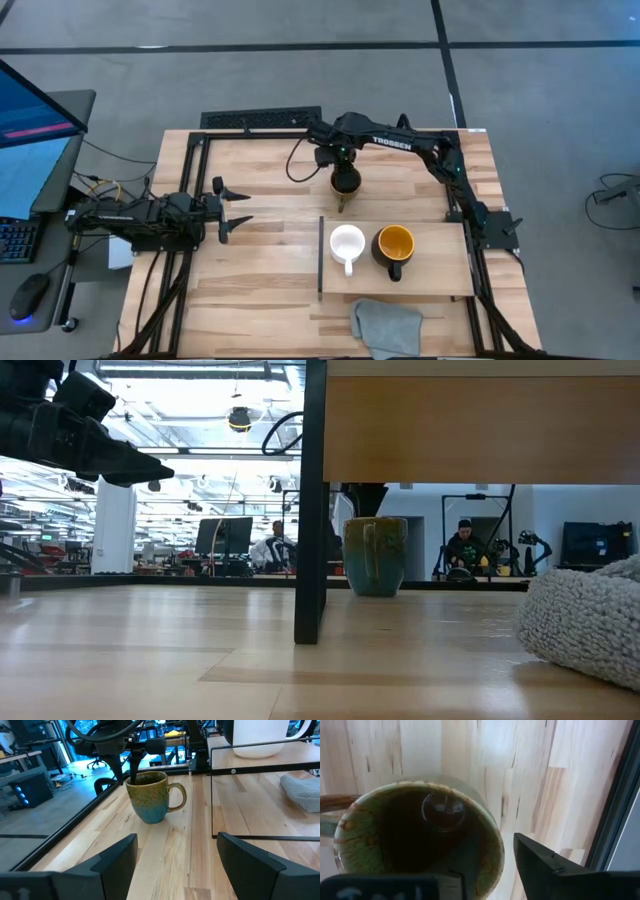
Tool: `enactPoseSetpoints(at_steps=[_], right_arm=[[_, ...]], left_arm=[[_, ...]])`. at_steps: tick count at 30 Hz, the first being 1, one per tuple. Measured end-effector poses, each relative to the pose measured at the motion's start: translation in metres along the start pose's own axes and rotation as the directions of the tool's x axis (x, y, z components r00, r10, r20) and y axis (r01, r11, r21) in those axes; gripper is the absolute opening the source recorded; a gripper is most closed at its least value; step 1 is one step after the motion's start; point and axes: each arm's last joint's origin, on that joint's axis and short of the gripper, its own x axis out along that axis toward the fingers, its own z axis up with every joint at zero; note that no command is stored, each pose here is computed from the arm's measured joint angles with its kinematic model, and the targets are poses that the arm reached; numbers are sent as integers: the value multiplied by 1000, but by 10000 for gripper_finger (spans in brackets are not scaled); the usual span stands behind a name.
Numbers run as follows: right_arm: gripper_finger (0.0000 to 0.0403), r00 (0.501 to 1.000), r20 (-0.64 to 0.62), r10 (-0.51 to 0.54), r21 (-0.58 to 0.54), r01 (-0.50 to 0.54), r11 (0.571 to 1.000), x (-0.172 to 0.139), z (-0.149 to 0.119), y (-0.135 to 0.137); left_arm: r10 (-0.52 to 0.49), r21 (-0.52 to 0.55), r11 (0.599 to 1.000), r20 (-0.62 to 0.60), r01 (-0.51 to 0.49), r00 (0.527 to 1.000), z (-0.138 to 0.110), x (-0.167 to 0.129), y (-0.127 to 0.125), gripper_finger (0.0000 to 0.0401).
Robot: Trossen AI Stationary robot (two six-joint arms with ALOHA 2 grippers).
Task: Stack small to large cups/mugs on shelf
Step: Put the blue mug on the shelf
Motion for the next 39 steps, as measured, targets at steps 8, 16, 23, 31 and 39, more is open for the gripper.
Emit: enactPoseSetpoints(at_steps=[8,16,23,31,39], right_arm=[[135,1000,7,-3,25,2,1000,0,1,0],[134,1000,27,-12,39,11,999,0,3,-1],[133,997,-69,42,49,-38,998,34,4,0],[125,990,-114,80,28,-77,997,53,6,3],[77,991,-116,68,19,-66,998,49,5,3]], left_arm=[[0,0,1000,0,0,1000,0,0,0,266],[0,0,1000,0,0,1000,0,0,0,266],[-1,0,1000,0,1,1000,0,0,0,266],[-8,0,1000,0,8,1000,0,0,0,266],[-8,1,1000,0,8,1000,0,0,0,266]])
